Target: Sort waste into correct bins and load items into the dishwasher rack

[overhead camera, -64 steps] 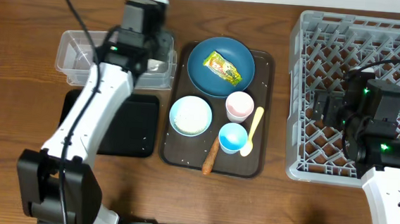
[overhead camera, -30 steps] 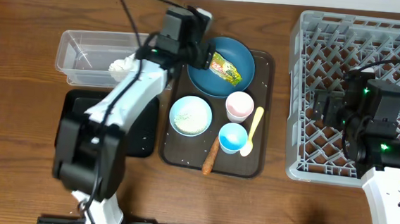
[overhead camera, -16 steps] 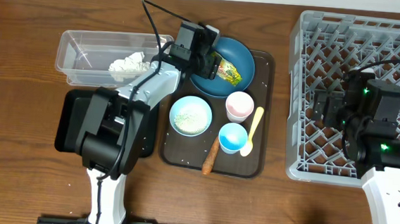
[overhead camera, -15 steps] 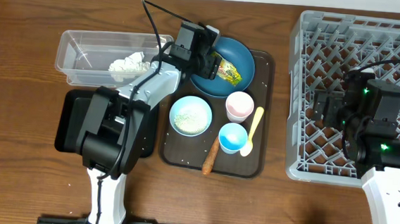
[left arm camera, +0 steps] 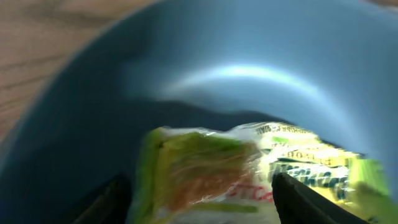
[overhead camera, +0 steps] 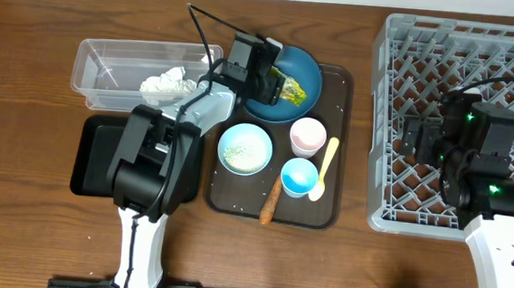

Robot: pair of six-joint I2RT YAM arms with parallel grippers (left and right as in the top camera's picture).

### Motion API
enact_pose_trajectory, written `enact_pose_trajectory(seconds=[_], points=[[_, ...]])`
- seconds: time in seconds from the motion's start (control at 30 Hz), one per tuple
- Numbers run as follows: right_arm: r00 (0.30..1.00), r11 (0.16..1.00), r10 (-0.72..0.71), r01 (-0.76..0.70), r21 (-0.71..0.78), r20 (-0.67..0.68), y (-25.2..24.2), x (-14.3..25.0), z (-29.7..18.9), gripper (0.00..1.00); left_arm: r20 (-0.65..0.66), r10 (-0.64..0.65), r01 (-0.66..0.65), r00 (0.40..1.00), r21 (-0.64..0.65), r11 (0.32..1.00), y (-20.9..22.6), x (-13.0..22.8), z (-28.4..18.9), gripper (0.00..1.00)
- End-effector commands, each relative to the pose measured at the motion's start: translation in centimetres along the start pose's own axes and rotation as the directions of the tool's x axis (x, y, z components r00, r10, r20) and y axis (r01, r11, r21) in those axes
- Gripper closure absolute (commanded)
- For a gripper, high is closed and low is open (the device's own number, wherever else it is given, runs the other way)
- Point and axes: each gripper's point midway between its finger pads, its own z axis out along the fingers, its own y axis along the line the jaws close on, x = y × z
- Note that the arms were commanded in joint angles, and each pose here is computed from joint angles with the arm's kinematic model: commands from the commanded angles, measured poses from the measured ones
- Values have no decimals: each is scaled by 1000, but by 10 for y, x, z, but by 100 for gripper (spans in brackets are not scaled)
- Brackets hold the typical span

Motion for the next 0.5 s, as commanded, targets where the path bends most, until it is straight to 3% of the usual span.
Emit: enact_pose_trajectory(seconds=[0.0,0.17,0.47], points=[[1000,1000,-5,5,-18,16,7,-8,-3,1,-23,13,-12,1000,9,1000,-5,9,7,30],[1000,1000,-5,5,-18,16,7,-8,-3,1,-53,28,-25,998,52,998,-23,17,8,37],[1000,1000,-5,5,-18,16,7,-8,-3,1,-71,32,-28,997,57,998,-27,21,8,75]])
